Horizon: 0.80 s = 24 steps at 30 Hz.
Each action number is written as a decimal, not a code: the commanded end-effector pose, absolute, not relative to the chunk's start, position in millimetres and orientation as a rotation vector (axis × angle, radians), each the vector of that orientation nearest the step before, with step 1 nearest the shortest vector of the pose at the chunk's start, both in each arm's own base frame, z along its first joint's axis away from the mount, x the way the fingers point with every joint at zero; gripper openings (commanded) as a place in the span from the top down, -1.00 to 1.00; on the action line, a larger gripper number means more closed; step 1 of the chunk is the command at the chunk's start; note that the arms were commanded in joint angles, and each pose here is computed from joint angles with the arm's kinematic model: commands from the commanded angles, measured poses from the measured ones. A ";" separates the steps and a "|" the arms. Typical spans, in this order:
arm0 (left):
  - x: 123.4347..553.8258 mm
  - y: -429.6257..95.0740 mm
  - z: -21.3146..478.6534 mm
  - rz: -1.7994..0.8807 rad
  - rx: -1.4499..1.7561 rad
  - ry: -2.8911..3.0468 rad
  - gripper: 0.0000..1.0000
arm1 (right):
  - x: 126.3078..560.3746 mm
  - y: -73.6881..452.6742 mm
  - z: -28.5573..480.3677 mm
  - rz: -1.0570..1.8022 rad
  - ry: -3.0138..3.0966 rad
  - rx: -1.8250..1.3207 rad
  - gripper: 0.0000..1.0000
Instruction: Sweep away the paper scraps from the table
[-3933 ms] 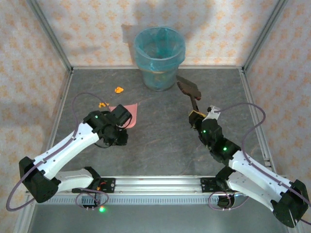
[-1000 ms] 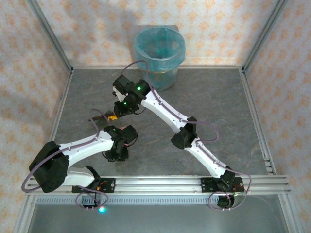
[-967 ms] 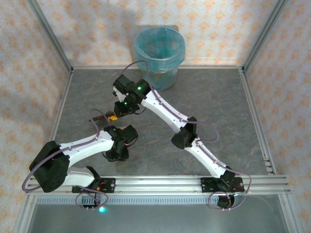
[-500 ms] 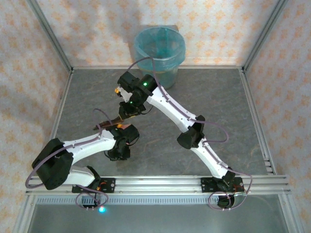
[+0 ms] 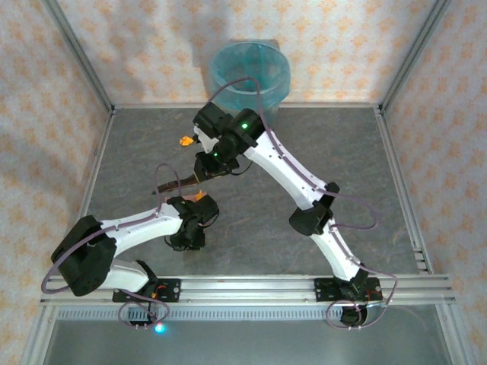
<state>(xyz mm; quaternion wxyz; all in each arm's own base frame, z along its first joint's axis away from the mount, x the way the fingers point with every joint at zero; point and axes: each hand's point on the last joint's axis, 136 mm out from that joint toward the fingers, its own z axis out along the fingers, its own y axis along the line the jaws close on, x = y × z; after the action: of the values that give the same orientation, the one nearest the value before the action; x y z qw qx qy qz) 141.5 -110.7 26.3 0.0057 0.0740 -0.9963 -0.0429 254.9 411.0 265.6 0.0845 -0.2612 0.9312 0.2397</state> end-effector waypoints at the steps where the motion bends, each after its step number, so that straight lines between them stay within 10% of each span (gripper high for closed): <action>1: 142.4 -113.3 29.3 -0.106 0.213 -3.125 1.00 | 259.2 383.8 302.4 0.670 2.704 -0.696 1.00; 24: 150.5 -123.4 35.8 -0.050 0.190 -3.148 1.00 | 277.4 287.6 331.7 0.790 2.538 -0.359 1.00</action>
<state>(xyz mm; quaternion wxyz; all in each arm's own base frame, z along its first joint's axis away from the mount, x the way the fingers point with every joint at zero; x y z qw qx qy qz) 145.7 -117.1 28.9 -0.0009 0.0660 -0.9974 -0.0271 259.3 265.0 323.4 0.1902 -0.1347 0.9425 0.2397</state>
